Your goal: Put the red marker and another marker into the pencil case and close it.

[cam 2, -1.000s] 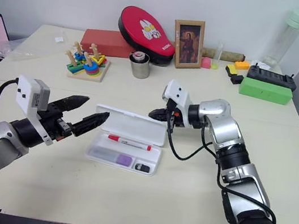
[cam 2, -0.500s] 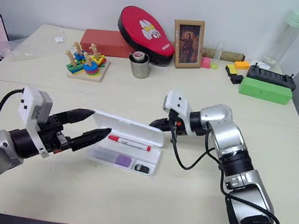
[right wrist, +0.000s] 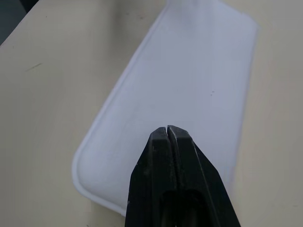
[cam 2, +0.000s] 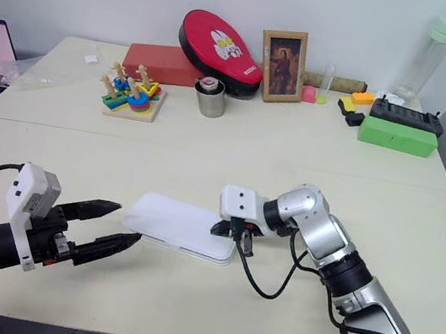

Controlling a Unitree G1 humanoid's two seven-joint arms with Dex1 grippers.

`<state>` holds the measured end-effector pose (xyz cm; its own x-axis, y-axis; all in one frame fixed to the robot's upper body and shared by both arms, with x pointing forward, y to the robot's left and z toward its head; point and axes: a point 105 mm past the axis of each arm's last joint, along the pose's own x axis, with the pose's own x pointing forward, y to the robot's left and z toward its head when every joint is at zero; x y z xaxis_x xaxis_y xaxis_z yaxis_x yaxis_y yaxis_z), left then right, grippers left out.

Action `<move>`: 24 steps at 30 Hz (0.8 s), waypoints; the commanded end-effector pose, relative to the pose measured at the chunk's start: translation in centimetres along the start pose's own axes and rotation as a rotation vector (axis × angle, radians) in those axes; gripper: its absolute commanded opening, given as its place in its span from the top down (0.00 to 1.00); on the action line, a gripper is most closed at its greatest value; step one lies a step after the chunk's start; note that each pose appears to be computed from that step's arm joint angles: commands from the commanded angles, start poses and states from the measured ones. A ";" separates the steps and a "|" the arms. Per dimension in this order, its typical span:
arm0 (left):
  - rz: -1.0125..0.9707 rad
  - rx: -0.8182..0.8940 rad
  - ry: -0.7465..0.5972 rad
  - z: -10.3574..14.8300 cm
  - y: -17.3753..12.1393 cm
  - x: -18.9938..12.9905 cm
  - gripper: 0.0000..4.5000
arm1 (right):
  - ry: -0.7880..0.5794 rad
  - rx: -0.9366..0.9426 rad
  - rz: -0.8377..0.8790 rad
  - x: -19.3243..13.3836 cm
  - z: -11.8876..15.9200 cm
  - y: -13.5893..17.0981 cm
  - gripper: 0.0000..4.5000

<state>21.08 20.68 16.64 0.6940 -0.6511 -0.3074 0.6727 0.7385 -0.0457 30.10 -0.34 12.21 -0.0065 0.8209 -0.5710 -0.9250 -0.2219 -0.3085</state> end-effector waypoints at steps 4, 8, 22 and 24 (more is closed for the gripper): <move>0.001 0.045 -0.021 0.9 0.0 0.0 0.00 | 0.027 0.005 0.007 1.7 -0.6 0.7 1.00; 0.004 0.044 -0.013 0.7 0.1 0.1 0.00 | 0.066 0.020 0.003 1.8 -1.8 0.6 1.00; 0.268 0.005 -0.066 0.3 5.4 -1.0 0.00 | -0.198 0.112 -0.120 -2.5 1.1 -1.9 1.00; 0.351 0.014 -0.073 0.6 7.3 -1.9 0.00 | -0.248 0.161 -0.185 -4.8 1.4 -2.9 1.00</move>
<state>24.19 25.22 16.14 0.8508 -0.4496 -0.2722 0.4663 0.8846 -0.0036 31.58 -1.83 13.69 0.0438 0.9143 -0.4026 -0.9734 -0.0517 -0.2233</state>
